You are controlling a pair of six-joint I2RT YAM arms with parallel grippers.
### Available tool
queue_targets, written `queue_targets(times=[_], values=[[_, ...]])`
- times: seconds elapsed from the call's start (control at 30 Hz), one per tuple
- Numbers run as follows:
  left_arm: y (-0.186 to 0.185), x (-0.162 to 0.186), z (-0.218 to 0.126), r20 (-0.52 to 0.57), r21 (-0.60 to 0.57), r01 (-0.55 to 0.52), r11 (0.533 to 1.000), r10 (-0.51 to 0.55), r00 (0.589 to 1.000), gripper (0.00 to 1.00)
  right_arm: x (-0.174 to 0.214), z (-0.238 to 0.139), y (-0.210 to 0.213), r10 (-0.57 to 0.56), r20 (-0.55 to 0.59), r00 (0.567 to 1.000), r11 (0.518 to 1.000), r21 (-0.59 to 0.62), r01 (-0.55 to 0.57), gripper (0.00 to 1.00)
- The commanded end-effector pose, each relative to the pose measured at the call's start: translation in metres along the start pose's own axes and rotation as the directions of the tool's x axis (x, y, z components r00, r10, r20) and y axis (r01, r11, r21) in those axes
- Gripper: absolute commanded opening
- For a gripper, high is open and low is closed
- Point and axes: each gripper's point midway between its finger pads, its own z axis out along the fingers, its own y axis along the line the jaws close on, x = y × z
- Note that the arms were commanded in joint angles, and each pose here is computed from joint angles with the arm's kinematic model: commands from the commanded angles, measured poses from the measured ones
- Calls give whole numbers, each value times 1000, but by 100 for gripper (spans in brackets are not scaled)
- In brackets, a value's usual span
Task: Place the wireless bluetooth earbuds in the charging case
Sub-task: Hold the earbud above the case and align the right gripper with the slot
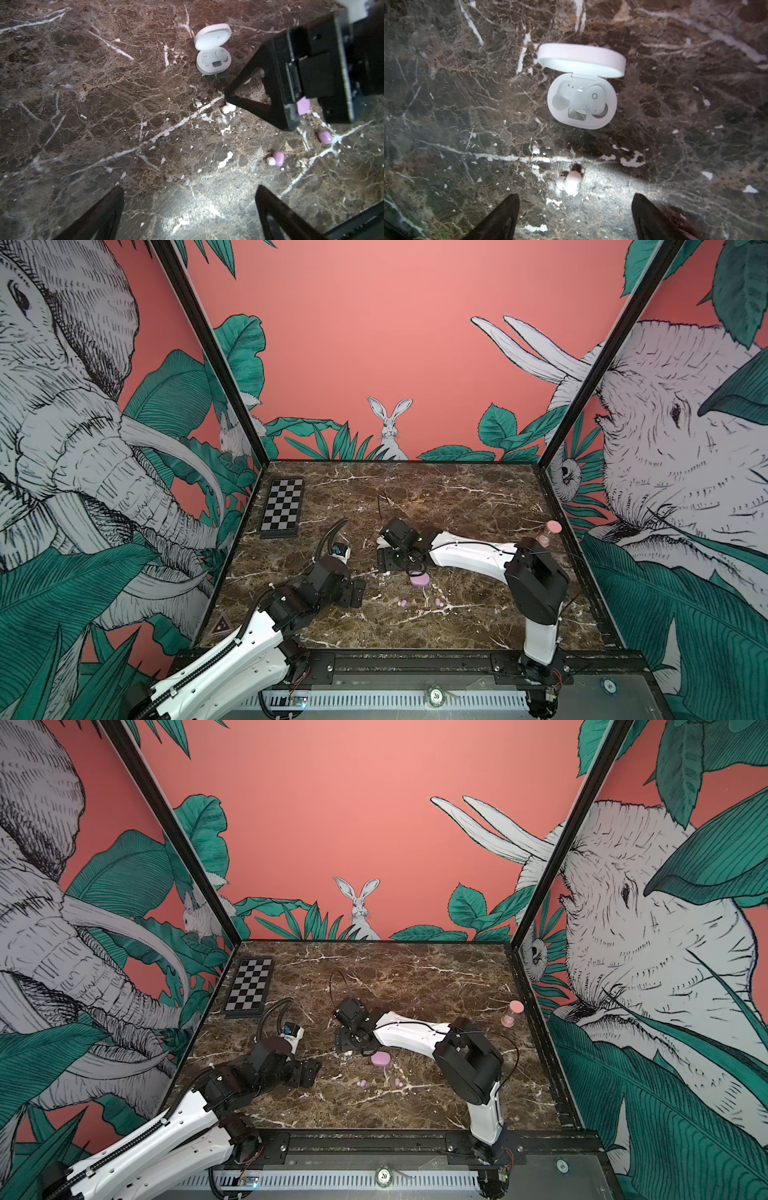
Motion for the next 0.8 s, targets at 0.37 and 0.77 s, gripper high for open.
queue_targets(times=[0.37,0.77], values=[[1,-5,0,37,-5,9,1000,-8,999,99,2,15,-6,37,4,999,999,39,-37,51],[0,2,8,-20,-19,-9,1000,9,1000,99,6,23,-6,59,-25,998,997,53,-58,46]])
